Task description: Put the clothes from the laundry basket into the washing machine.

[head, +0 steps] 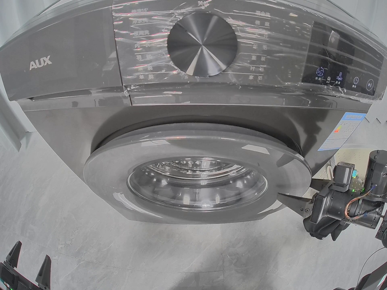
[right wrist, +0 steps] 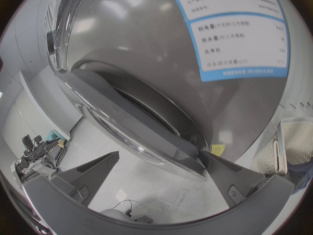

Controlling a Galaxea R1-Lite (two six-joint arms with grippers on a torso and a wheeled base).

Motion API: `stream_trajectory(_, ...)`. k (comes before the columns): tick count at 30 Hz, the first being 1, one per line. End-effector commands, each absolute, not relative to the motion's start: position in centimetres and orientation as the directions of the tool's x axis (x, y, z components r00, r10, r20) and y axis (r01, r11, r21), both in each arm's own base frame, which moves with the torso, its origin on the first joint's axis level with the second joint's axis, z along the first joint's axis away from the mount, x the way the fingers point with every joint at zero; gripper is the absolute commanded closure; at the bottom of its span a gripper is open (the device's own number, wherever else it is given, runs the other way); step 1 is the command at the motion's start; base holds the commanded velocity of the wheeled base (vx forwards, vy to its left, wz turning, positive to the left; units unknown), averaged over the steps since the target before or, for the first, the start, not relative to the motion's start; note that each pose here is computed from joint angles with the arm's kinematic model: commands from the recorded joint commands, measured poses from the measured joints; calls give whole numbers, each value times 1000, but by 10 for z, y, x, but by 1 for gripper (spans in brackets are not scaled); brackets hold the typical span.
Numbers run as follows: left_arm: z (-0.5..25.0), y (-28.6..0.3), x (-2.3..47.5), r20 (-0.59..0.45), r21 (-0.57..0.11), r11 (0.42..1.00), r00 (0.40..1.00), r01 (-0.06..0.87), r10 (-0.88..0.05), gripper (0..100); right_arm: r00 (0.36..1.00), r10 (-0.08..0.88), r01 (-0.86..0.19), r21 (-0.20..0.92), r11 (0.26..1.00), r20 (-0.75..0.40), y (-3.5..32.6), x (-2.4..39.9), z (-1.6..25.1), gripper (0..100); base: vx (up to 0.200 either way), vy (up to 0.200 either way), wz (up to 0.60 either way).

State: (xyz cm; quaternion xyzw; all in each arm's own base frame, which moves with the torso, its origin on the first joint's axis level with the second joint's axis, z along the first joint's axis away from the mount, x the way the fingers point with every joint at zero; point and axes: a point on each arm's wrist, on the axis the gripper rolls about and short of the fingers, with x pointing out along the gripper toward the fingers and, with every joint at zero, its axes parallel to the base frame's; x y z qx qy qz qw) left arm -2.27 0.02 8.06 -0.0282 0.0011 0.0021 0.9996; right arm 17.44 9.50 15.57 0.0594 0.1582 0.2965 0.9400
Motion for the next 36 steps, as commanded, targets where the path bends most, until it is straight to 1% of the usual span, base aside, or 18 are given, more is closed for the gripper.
stream_trajectory(1,76,0,-22,-8,-57,998,1000,-5,5,0,758,587,-551,200,810,-285,91,160,148,0,0,0,0)
stream_trajectory(3,76,0,-22,-8,-55,998,1000,-5,5,0,752,587,-554,193,810,-301,86,150,143,0,0,0,0)
stream_trajectory(6,76,0,-22,-6,-55,998,1000,-3,3,0,748,583,-555,182,812,-317,83,146,138,0,0,0,0)
stream_trajectory(11,76,0,-22,-8,-55,998,1000,-5,5,0,760,580,-555,170,814,-293,85,152,143,0,0,0,0)
stream_trajectory(15,76,0,-22,-8,-55,998,1000,-5,5,0,767,580,-555,170,814,-274,91,164,151,0,-200,0,0)
stream_trajectory(20,76,0,-22,-9,-55,998,1000,-5,5,0,750,591,-567,172,806,-297,94,164,147,0,-200,0,0)
stream_trajectory(24,76,0,-22,-9,-55,998,1000,-5,5,0,727,611,-588,175,790,-314,97,158,142,0,0,0,0)
stream_trajectory(27,76,0,-22,-9,-55,998,1000,-5,5,0,722,614,-593,174,787,-319,95,151,140,0,0,0,0)
stream_trajectory(34,76,0,-22,-6,-55,998,1000,-5,5,0,740,598,-574,173,800,-307,93,154,143,0,0,0,0)
stream_trajectory(36,76,0,-22,-6,-55,998,1000,-3,3,0,760,566,-544,164,823,-319,97,164,142,0,-100,0,0)
